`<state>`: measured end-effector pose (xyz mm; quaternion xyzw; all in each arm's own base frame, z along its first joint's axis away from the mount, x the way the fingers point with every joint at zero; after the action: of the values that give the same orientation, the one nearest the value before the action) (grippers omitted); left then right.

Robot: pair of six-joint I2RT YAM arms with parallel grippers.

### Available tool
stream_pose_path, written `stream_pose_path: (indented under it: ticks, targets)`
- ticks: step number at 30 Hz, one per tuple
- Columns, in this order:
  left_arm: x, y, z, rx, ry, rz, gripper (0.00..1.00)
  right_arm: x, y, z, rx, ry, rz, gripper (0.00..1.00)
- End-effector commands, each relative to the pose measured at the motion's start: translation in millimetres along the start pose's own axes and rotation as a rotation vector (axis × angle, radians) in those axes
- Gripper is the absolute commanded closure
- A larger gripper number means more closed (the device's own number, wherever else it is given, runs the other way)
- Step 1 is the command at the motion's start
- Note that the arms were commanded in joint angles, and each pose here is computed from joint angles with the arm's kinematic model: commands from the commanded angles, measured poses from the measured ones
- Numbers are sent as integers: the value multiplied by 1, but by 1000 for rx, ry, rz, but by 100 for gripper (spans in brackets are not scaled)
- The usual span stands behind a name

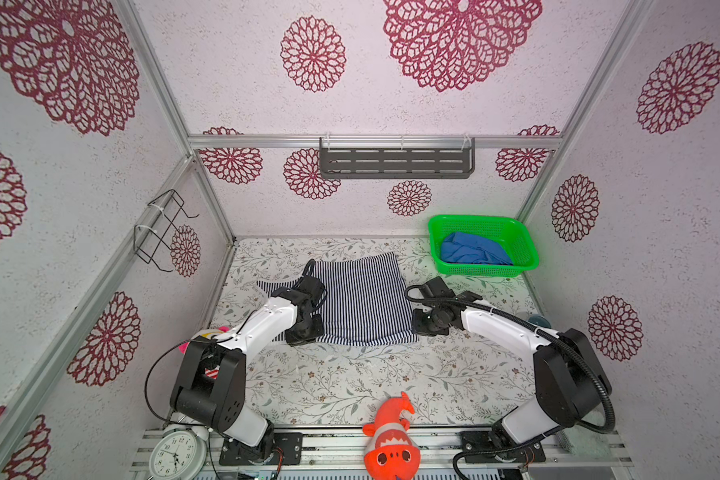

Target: Fold and stack the tank tops

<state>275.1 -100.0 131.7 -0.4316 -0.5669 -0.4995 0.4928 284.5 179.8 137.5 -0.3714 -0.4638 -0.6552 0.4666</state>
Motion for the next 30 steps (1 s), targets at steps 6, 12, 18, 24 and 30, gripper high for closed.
stream_pose_path:
  ticks: [6,12,18,24,30]
  targets:
    - [1,39,2,-98,44,6,100,2,40,1,85,-57,-18,100]
    - [-10,64,0,-116,21,21,100,-8,73,6,110,-73,-42,100]
    - [-21,88,-1,-142,4,50,100,-26,108,13,137,-86,-58,100]
    - [-38,115,3,-157,11,110,100,-45,141,13,140,-110,-61,100]
    - [-26,146,9,-151,-18,77,41,-50,175,17,140,-101,-111,72]
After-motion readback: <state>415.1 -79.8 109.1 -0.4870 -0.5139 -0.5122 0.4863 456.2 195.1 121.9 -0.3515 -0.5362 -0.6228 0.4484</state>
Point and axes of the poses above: each gripper's point midway between its finger pads, its own x axis back along the fingers, its own z axis along the line the jaws close on, y = z × x, the point moved 6 cm from there along x, back along the fingers, and after that the axes turned 6 degrees about -x, right-handed, at the moved point
